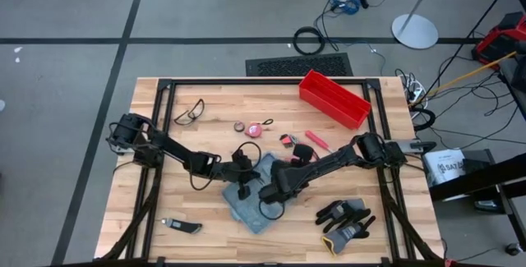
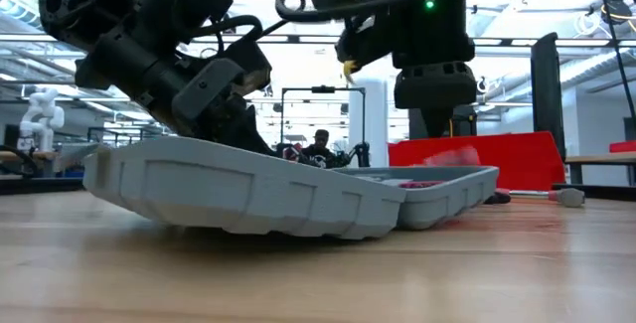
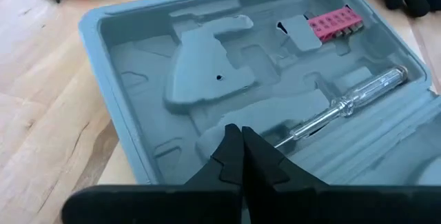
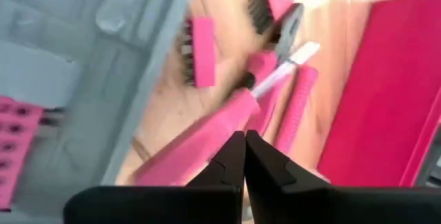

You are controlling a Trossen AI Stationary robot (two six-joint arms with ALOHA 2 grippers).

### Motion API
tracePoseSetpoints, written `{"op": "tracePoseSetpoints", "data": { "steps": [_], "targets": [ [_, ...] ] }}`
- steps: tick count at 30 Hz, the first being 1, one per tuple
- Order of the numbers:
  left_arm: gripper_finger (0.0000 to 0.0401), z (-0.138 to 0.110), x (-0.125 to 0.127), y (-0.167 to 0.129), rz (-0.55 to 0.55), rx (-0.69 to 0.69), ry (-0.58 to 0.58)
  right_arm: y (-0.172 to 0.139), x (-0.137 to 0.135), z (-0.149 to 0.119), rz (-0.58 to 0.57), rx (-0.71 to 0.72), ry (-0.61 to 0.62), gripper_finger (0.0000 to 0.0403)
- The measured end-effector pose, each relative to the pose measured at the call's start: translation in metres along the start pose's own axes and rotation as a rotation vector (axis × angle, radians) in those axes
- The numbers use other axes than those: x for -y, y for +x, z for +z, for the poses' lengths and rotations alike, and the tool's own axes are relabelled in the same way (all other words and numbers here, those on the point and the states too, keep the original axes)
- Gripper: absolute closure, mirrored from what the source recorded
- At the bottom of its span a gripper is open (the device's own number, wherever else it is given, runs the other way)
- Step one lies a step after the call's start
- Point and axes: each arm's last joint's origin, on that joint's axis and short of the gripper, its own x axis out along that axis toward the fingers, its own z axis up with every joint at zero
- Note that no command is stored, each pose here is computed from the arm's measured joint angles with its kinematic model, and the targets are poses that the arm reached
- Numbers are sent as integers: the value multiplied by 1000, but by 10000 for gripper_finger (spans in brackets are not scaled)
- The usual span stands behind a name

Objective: Prefit tool cases
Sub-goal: Remove the screwdriver from the toolbox, then remove the screwdriver bits from the toolbox

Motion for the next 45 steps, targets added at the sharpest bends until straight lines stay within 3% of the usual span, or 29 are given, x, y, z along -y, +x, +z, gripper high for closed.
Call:
{"op": "tracePoseSetpoints", "data": {
  "steps": [4, 10, 15, 23, 28, 37, 45],
  "targets": [
    [400, 0, 0, 0, -3, -1, 6, -6, -3, 5, 64, 89, 29, 403],
    [400, 1, 1, -1, -37, -8, 5, -10, 9, -1, 1, 69, 63, 403],
    [400, 3, 4, -11, -93, -36, 10, -21, 14, 1, 64, 129, 82, 403],
    [400, 6, 9, -19, -106, -40, -2, -36, 3, 9, 454, 126, 26, 399],
    [400, 5, 8, -19, -98, -51, -3, -39, -2, 12, 564, 116, 3, 363],
    [400, 4, 7, -19, -84, -55, -4, -35, -14, 7, 639, 65, 47, 281],
    [400, 4, 7, -19, -81, -54, -3, -12, -32, 1, 662, 42, 68, 264]
  ]
}}
